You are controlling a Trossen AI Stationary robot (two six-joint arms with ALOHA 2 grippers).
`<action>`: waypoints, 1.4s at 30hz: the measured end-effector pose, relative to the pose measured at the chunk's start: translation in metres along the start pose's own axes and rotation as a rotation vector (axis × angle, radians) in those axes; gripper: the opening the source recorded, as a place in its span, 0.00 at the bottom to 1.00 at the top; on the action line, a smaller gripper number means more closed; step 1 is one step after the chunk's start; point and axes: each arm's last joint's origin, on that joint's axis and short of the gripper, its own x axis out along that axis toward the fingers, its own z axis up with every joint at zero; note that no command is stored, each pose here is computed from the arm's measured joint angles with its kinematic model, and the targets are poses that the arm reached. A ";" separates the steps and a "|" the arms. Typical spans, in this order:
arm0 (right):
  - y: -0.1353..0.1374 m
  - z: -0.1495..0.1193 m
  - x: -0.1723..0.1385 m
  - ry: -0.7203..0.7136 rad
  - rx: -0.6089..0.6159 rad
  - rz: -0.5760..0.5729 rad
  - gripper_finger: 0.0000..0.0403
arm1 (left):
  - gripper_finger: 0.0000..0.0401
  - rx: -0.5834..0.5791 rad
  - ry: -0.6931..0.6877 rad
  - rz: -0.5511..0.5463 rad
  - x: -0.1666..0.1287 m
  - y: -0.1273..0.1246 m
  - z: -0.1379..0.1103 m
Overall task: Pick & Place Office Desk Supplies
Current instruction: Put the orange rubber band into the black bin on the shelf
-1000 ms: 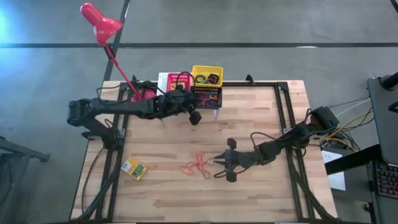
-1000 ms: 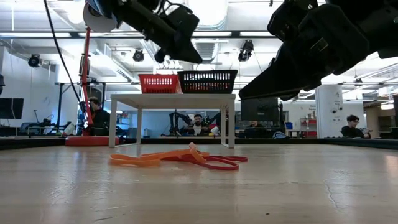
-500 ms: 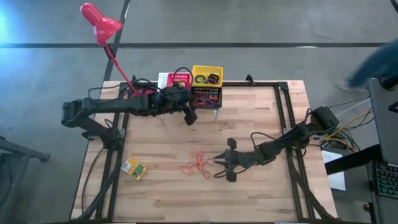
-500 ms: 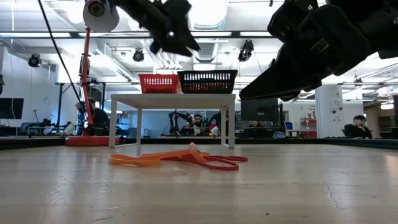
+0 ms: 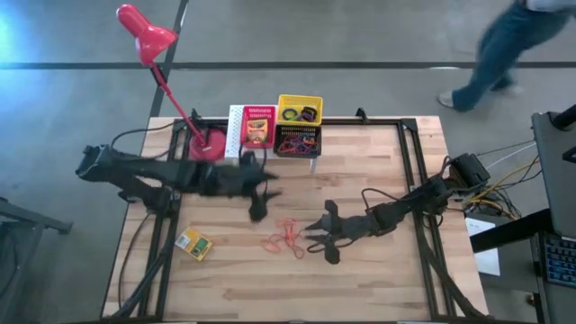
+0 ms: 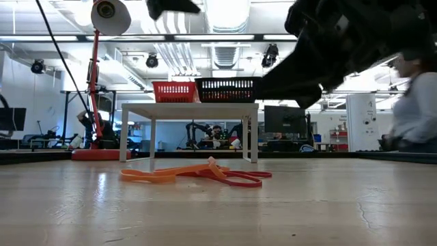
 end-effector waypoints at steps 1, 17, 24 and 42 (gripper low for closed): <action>0.000 0.002 0.001 -0.001 0.004 0.017 0.32 | 0.52 0.021 -0.002 -0.012 -0.003 -0.013 -0.003; 0.012 0.027 0.030 0.020 -0.025 0.233 0.38 | 0.45 -0.048 -0.063 -0.008 -0.041 -0.106 -0.124; 0.001 0.025 0.067 0.214 -0.060 0.212 0.35 | 0.45 -0.191 -0.086 -0.031 -0.027 -0.092 -0.171; -0.005 0.027 0.141 0.579 -0.320 0.343 0.23 | 0.45 -0.279 -0.090 -0.038 -0.024 -0.085 -0.187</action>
